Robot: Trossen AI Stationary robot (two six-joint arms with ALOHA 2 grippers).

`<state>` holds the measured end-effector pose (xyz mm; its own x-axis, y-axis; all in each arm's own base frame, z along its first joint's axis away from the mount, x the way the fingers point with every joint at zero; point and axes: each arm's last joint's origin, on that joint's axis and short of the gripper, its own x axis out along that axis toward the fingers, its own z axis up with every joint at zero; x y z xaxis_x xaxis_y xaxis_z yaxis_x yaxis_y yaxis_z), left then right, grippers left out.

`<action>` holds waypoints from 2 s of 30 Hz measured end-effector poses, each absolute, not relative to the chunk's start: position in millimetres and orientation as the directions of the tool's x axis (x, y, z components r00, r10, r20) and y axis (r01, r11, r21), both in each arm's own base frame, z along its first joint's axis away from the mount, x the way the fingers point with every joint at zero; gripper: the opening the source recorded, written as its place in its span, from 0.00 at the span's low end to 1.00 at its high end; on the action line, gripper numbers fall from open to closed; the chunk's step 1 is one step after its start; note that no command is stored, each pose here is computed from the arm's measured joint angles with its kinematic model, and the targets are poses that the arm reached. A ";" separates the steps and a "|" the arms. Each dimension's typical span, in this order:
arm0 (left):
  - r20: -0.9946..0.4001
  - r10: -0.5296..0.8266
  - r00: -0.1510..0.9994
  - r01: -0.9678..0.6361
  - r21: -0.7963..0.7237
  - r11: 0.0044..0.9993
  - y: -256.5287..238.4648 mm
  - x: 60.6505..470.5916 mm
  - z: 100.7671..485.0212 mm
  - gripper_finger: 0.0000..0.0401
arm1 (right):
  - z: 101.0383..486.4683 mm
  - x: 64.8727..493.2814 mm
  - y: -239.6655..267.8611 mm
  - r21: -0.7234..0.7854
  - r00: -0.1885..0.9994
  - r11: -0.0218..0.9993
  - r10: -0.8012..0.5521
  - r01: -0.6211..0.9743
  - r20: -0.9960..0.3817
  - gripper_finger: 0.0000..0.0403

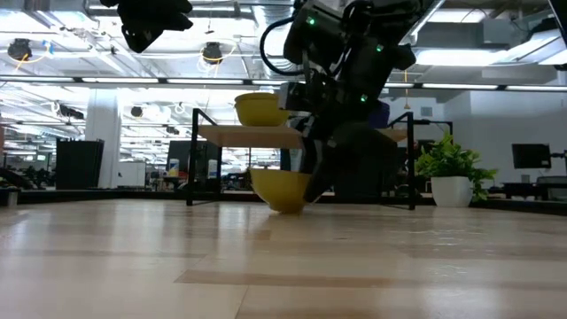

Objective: Pick & Place Mini bowls
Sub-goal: Stack the white patterned bowl on the stacked white patterned bowls on the shelf

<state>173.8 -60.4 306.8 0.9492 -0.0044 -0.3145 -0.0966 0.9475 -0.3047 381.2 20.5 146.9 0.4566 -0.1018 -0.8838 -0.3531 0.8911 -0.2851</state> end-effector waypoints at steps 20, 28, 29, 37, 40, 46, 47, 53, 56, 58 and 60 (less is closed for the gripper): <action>-0.315 -0.004 0.949 -0.096 -0.303 0.948 -60.4 173.8 306.8 0.28 | 149.0 383.9 17.9 -0.294 0.476 0.895 -0.108 -0.336 -0.873 0.18; -0.315 -0.004 0.949 -0.097 -0.304 0.948 -60.4 173.8 306.8 0.28 | 158.4 388.9 19.2 -0.284 0.483 0.899 -0.097 -0.333 -0.870 0.03; -0.314 -0.004 0.949 -0.097 -0.304 0.948 -60.4 173.8 306.8 0.28 | 159.5 389.7 19.3 -0.284 0.486 0.899 -0.095 -0.332 -0.869 0.03; -0.315 -0.004 0.949 -0.096 -0.302 0.949 -60.4 173.8 306.8 0.28 | 173.6 394.9 22.1 -0.264 0.477 0.899 -0.073 -0.348 -0.876 0.01; -0.315 -0.004 0.949 -0.096 -0.301 0.949 -60.5 173.8 306.8 0.28 | 181.2 398.2 25.1 -0.265 0.485 0.897 -0.067 -0.353 -0.872 0.01; -0.315 -0.004 0.949 -0.096 -0.301 0.949 -60.4 173.8 306.8 0.28 | 199.6 403.3 35.6 -0.260 0.489 0.883 -0.041 -0.390 -0.871 0.01; -0.315 -0.004 0.949 -0.096 -0.301 0.949 -60.4 173.8 306.8 0.28 | 203.9 404.3 37.4 -0.254 0.488 0.880 -0.029 -0.402 -0.872 0.01; -0.312 0.005 0.950 -0.110 -0.322 0.940 -60.2 173.9 307.0 0.28 | 231.5 408.8 44.0 -0.232 0.483 0.865 0.014 -0.445 -0.875 0.00; -0.306 0.006 0.952 -0.110 -0.325 0.939 -60.2 174.0 307.7 0.28 | 246.3 410.4 44.0 -0.232 0.482 0.856 0.023 -0.462 -0.876 0.00; -0.306 0.006 0.952 -0.110 -0.325 0.939 -60.2 174.0 307.7 0.28 | 255.6 411.2 44.1 -0.236 0.485 0.853 0.023 -0.466 -0.874 0.00; -0.306 0.006 0.952 -0.111 -0.325 0.939 -60.2 174.0 307.7 0.28 | 264.8 411.7 44.2 -0.237 0.488 0.853 0.024 -0.465 -0.872 0.00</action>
<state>174.0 -60.2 307.7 0.9520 0.0064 -0.3061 -0.1108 0.9392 -0.3251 411.7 44.2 264.8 0.4880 0.0236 -0.8725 -0.4654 0.8527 -0.2372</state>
